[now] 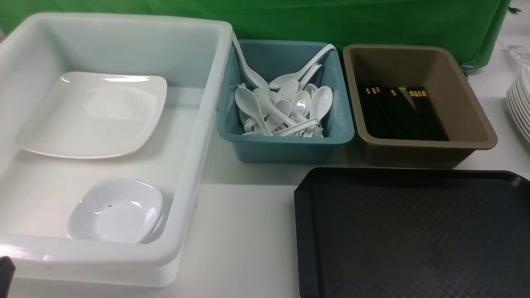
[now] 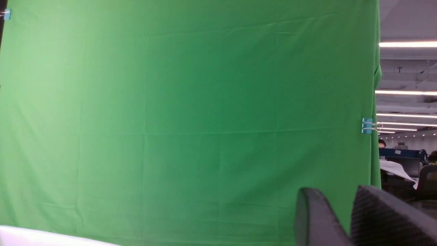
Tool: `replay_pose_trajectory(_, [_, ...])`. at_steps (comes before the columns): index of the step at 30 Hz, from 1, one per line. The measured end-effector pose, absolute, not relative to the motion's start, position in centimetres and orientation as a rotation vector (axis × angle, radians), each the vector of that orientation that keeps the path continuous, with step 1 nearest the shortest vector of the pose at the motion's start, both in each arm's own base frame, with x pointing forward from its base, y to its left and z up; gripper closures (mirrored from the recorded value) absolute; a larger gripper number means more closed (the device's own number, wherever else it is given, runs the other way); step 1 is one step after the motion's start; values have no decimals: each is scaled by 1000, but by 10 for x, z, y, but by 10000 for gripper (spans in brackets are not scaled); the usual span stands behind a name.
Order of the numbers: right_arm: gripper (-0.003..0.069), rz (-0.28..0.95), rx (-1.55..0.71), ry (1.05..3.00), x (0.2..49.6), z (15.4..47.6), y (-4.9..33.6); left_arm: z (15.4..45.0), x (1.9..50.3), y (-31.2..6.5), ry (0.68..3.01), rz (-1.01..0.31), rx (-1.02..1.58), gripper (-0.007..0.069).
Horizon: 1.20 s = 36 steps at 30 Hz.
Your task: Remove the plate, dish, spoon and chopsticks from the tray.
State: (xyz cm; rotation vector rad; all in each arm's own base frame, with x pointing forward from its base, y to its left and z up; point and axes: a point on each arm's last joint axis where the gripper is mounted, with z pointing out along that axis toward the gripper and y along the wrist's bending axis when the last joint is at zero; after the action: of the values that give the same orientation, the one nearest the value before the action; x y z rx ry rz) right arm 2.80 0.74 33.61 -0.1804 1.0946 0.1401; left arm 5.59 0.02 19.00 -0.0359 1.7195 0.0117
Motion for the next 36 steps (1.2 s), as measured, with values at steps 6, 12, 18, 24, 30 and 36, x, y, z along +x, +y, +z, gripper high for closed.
replay_pose_trajectory(6, [425,140,-180,1095,28,336,7,190,56,0,1720,12,-36,614])
replay_pose_trajectory(12, [423,140,-180,1095,28,336,7,190,56,0,1720,12,-36,614])
replay_pose_trajectory(18, [420,115,-193,1170,30,329,7,190,56,0,1718,12,-36,614])
replay_pose_trajectory(24, [419,-103,-240,1582,41,279,2,190,56,0,1717,14,-34,614])
replay_pose_trajectory(30, [419,-187,-230,1816,53,202,-1,190,56,0,1718,18,-31,614])
replay_pose_trajectory(36, [419,-178,-193,1907,52,173,-3,190,56,0,1720,27,-23,613])
